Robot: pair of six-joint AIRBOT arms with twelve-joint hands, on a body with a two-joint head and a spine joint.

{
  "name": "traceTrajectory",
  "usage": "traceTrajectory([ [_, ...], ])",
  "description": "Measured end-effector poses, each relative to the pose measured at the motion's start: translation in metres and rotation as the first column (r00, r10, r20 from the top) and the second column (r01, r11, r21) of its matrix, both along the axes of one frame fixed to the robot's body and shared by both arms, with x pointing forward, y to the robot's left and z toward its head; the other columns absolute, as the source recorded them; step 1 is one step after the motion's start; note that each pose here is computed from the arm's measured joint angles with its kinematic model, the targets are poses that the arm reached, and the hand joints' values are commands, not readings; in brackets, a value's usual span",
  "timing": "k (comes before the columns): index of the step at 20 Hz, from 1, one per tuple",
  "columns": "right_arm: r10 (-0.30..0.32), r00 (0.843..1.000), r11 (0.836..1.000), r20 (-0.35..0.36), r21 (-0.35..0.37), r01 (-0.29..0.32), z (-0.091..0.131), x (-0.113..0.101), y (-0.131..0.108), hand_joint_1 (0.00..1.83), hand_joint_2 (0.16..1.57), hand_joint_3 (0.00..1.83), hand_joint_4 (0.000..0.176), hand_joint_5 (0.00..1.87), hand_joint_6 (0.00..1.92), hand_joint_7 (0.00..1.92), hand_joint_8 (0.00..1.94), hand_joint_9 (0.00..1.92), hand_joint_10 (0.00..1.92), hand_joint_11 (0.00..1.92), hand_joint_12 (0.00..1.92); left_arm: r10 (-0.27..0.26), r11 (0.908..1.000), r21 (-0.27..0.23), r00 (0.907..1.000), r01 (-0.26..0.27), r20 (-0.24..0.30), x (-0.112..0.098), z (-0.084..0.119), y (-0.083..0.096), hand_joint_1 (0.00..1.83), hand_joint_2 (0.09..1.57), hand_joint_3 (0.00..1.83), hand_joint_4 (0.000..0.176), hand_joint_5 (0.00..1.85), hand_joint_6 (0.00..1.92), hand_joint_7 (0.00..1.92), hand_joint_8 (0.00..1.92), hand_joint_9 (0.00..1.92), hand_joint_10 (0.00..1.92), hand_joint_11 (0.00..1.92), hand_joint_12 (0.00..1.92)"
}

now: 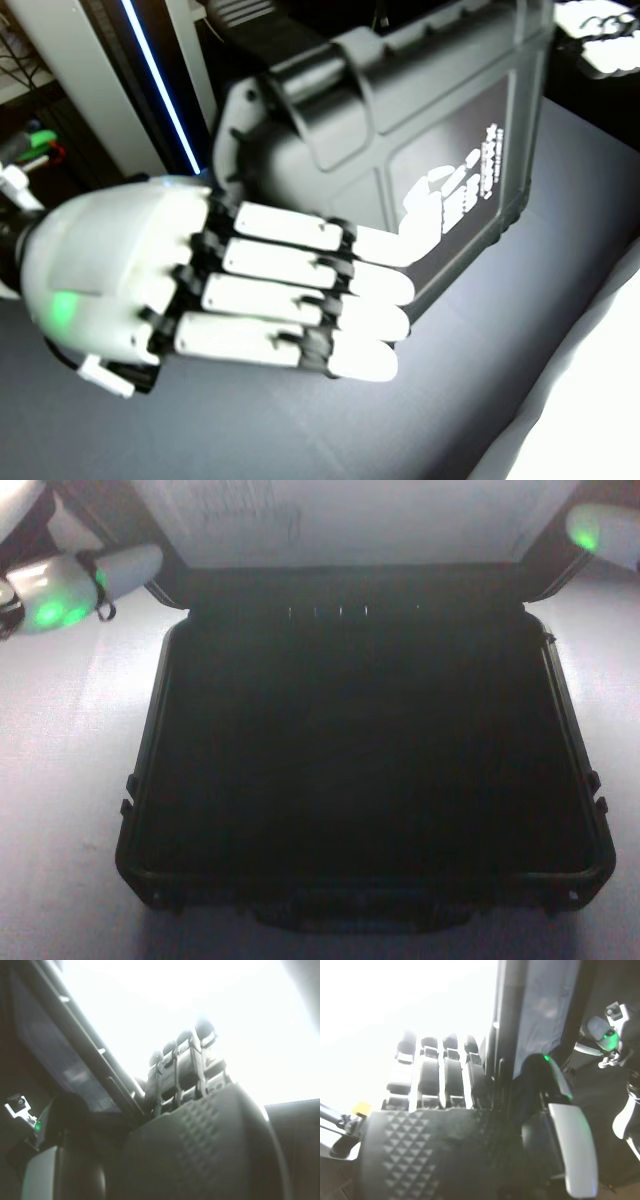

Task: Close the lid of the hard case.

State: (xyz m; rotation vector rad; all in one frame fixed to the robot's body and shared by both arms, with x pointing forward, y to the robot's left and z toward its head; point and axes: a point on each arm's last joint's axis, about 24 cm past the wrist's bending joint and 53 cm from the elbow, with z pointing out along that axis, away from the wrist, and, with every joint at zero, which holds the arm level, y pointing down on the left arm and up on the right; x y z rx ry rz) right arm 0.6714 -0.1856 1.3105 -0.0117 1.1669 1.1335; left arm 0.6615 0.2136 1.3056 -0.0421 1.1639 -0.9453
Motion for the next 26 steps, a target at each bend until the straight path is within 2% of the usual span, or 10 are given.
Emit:
traceTrajectory([
  [4, 0.061, 0.998, 0.998, 0.003, 0.009, -0.061, -0.01, -0.022, 0.006, 0.17, 1.3, 0.0, 0.0, 0.25, 0.0, 0.24, 0.0, 0.19, 0.0, 0.0, 0.53, -0.037, 0.9992, 0.018, 0.9989, 0.036, 0.029, -0.019, 0.0, -0.007, 0.17, 1.26, 0.0, 0.0, 0.12, 0.0, 0.16, 0.0, 0.16, 0.01, 0.0, 0.37],
  [6, 0.078, 0.997, 0.997, -0.028, -0.026, -0.079, -0.024, -0.03, 0.008, 0.16, 1.29, 0.0, 0.0, 0.27, 0.0, 0.28, 0.0, 0.25, 0.0, 0.02, 0.65, -0.054, 0.9975, 0.046, 0.9985, 0.053, 0.005, -0.028, -0.011, -0.01, 0.13, 1.26, 0.0, 0.0, 0.11, 0.0, 0.14, 0.0, 0.13, 0.0, 0.0, 0.28],
  [11, 0.102, 0.991, 0.993, -0.091, -0.043, -0.107, -0.044, -0.039, 0.006, 0.28, 1.27, 0.0, 0.0, 0.26, 0.0, 0.29, 0.0, 0.26, 0.0, 0.09, 0.41, -0.045, 0.9964, 0.07, 0.9981, 0.048, -0.041, -0.035, -0.025, -0.002, 0.4, 1.34, 0.0, 0.0, 0.11, 0.0, 0.11, 0.0, 0.13, 0.01, 0.0, 0.29],
  [12, 0.108, 0.988, 0.992, -0.109, -0.052, -0.114, -0.05, -0.041, 0.007, 0.41, 1.27, 0.0, 0.0, 0.25, 0.0, 0.26, 0.0, 0.21, 0.0, 0.04, 0.38, -0.056, 0.995, 0.079, 0.9969, 0.061, -0.054, -0.04, -0.03, -0.004, 0.42, 1.33, 0.0, 0.0, 0.08, 0.01, 0.08, 0.01, 0.1, 0.01, 0.0, 0.16],
  [16, 0.12, 0.983, 0.985, -0.142, -0.104, -0.135, -0.06, -0.054, 0.005, 0.68, 1.24, 0.0, 0.008, 0.23, 0.0, 0.21, 0.0, 0.14, 0.0, 0.0, 0.31, -0.072, 0.9866, 0.138, 0.991, 0.087, -0.113, -0.056, -0.047, -0.002, 0.32, 1.31, 0.0, 0.0, 0.1, 0.0, 0.1, 0.0, 0.12, 0.0, 0.0, 0.12],
  [17, 0.115, 0.981, 0.984, -0.154, -0.12, -0.134, -0.063, -0.058, 0.001, 0.67, 1.23, 0.0, 0.0, 0.22, 0.0, 0.2, 0.0, 0.14, 0.0, 0.0, 0.31, -0.061, 0.9861, 0.146, 0.9902, 0.079, -0.126, -0.057, -0.049, 0.003, 0.34, 1.31, 0.0, 0.0, 0.1, 0.0, 0.09, 0.0, 0.11, 0.0, 0.0, 0.1],
  [18, 0.112, 0.98, 0.983, -0.166, -0.127, -0.133, -0.066, -0.061, -0.002, 0.6, 1.2, 0.0, 0.012, 0.23, 0.0, 0.21, 0.0, 0.13, 0.0, 0.0, 0.34, -0.054, 0.9855, 0.152, 0.9896, 0.075, -0.133, -0.059, -0.05, 0.006, 0.33, 1.31, 0.0, 0.0, 0.09, 0.0, 0.09, 0.0, 0.11, 0.0, 0.0, 0.15],
  [19, 0.1, 0.978, 0.983, -0.184, -0.135, -0.126, -0.07, -0.064, -0.007, 0.65, 1.19, 0.0, 0.0, 0.24, 0.0, 0.2, 0.0, 0.11, 0.0, 0.0, 0.35, -0.056, 0.9834, 0.163, 0.9881, 0.079, -0.143, -0.063, -0.053, 0.005, 0.33, 1.32, 0.0, 0.0, 0.09, 0.0, 0.09, 0.0, 0.11, 0.0, 0.0, 0.17],
  [23, 0.088, 0.972, 0.981, -0.216, -0.149, -0.121, -0.081, -0.069, -0.013, 0.57, 1.2, 0.0, 0.0, 0.21, 0.0, 0.18, 0.0, 0.12, 0.0, 0.0, 0.38, -0.065, 0.9773, 0.186, 0.9795, 0.101, -0.191, -0.076, -0.069, 0.004, 0.38, 1.34, 0.0, 0.0, 0.1, 0.0, 0.13, 0.0, 0.18, 0.01, 0.0, 0.37],
  [26, 0.075, 0.97, 0.979, -0.232, -0.166, -0.116, -0.084, -0.073, -0.018, 0.52, 1.21, 0.0, 0.0, 0.18, 0.0, 0.14, 0.0, 0.11, 0.0, 0.0, 0.41, -0.033, 0.9767, 0.199, 0.9721, 0.08, -0.232, -0.083, -0.081, 0.017, 0.45, 1.34, 0.0, 0.0, 0.1, 0.0, 0.1, 0.0, 0.13, 0.0, 0.0, 0.33],
])
